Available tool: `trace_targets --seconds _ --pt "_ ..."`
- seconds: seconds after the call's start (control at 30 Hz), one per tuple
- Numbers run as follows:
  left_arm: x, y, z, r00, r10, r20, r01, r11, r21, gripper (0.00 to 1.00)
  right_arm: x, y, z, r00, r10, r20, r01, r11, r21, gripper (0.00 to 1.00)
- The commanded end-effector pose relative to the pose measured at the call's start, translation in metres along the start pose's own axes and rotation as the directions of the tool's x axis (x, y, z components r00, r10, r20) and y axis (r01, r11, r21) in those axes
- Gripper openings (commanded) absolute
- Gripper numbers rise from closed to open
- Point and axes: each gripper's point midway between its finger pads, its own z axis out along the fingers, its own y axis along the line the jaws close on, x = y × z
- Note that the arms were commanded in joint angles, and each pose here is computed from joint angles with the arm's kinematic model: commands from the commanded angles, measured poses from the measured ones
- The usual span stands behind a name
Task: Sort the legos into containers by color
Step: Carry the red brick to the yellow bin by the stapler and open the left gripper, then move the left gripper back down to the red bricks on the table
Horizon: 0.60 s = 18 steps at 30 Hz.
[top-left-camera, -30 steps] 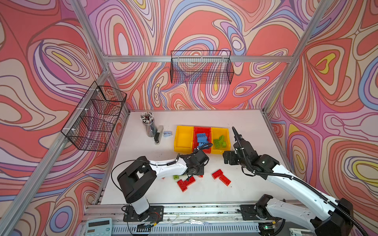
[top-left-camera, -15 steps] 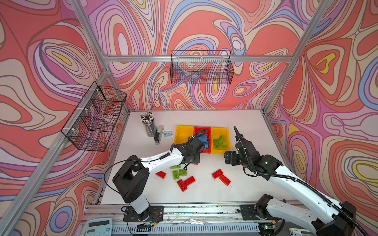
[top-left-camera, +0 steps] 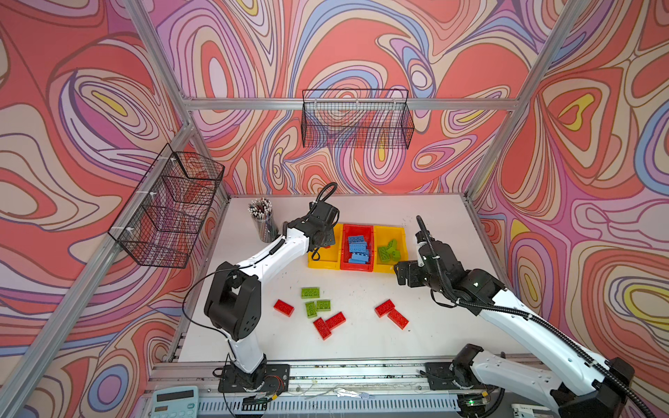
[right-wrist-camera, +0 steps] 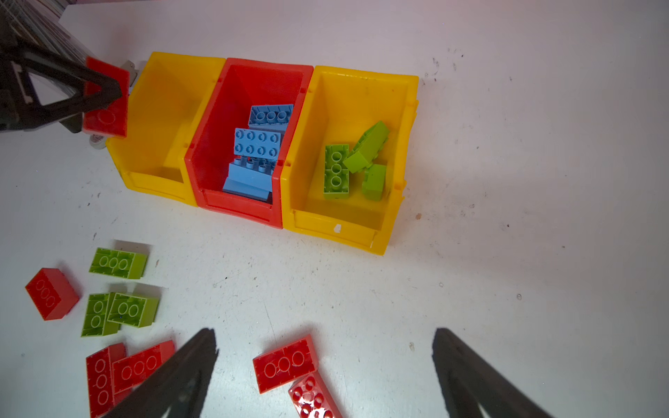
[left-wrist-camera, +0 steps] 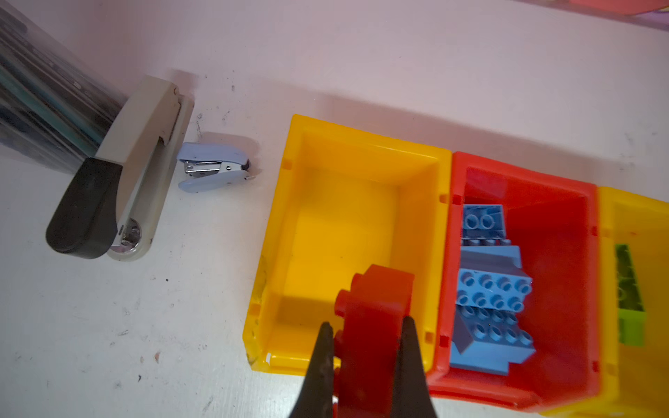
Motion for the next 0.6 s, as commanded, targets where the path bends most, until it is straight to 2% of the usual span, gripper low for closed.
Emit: trace_targets --seconds 0.0,0.07,0.13,0.23,0.3,0.47,0.5,0.57 --pt "0.010 0.007 0.017 0.995 0.059 -0.076 -0.062 0.997 -0.047 0.06 -0.005 -0.002 -0.001 1.000 -0.022 -0.003 0.022 1.000 0.018 0.98" --pt "0.008 0.009 0.024 0.995 0.058 -0.086 -0.064 0.996 -0.058 0.07 -0.007 -0.002 -0.001 1.000 -0.025 -0.003 0.025 0.999 0.025 0.98" --pt "0.005 0.010 0.031 0.994 0.057 -0.092 -0.063 0.996 -0.066 0.15 -0.008 -0.003 -0.001 1.000 -0.025 -0.001 0.025 0.999 0.029 0.98" --pt "0.003 0.009 0.036 0.992 0.065 -0.105 -0.073 0.994 -0.076 0.46 -0.009 -0.006 -0.002 1.000 -0.018 0.005 0.018 0.999 0.049 0.98" --pt "0.000 0.005 0.033 0.991 0.068 -0.112 -0.075 0.995 -0.060 0.57 -0.011 -0.012 -0.006 1.000 -0.010 0.021 0.009 0.997 0.077 0.98" --pt "0.003 -0.009 0.009 0.992 0.087 -0.086 -0.086 0.996 0.014 0.67 -0.016 -0.018 -0.018 0.999 0.009 0.048 -0.013 0.996 0.093 0.98" --pt "0.004 -0.012 -0.001 0.992 0.114 -0.061 -0.113 0.994 0.014 0.70 -0.017 -0.018 -0.020 0.999 0.015 0.051 -0.019 0.996 0.091 0.98" --pt "0.016 -0.028 -0.022 0.972 0.236 -0.009 -0.236 0.972 -0.007 0.77 -0.018 -0.019 -0.026 0.997 0.037 0.062 -0.043 0.995 0.092 0.98"
